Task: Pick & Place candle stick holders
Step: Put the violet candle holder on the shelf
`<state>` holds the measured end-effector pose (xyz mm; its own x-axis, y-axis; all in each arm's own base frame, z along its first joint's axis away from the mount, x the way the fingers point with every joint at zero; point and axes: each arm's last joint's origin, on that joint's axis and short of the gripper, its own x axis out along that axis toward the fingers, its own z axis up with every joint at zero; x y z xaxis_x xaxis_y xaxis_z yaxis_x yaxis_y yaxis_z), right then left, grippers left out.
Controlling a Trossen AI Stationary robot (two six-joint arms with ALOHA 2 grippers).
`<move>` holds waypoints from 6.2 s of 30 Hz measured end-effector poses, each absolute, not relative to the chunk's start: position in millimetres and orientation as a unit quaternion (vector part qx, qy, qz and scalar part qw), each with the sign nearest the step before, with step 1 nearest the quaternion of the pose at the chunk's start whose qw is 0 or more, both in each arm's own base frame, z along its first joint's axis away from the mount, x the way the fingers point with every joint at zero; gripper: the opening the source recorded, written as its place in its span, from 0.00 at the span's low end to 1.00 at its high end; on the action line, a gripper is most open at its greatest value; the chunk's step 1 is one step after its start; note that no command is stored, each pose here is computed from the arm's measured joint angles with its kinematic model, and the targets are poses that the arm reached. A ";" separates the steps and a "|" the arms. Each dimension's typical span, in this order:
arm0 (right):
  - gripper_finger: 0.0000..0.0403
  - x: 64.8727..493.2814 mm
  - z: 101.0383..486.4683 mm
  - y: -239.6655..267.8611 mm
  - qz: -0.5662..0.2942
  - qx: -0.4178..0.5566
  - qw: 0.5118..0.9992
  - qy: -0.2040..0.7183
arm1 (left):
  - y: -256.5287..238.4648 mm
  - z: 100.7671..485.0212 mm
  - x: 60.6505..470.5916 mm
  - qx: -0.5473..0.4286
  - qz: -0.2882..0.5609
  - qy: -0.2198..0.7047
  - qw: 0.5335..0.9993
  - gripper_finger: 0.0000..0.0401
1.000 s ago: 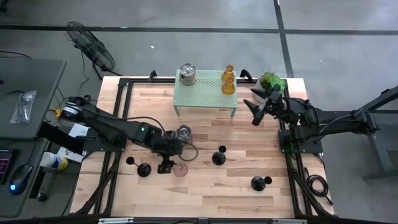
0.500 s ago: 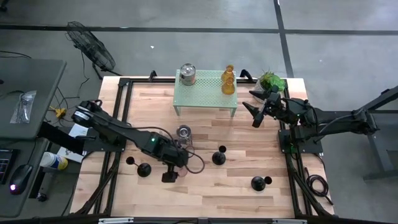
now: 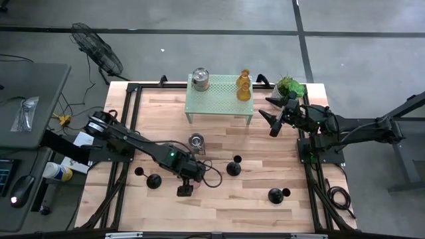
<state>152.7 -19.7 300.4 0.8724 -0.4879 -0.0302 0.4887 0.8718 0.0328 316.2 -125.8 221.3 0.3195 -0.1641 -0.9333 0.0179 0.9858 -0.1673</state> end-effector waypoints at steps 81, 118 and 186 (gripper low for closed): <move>0.70 194.7 286.8 -10.8 -0.094 0.053 0.994 0.021 | -44.5 365.1 348.1 -0.125 0.070 0.472 0.870 0.41; 0.70 331.6 236.5 8.3 -0.047 0.006 0.997 0.058 | -7.1 381.9 347.2 -0.128 0.126 0.449 0.875 0.41; 0.28 349.9 250.9 14.2 -0.045 0.046 0.994 0.088 | -6.7 391.7 335.3 -0.125 0.131 0.444 0.878 0.54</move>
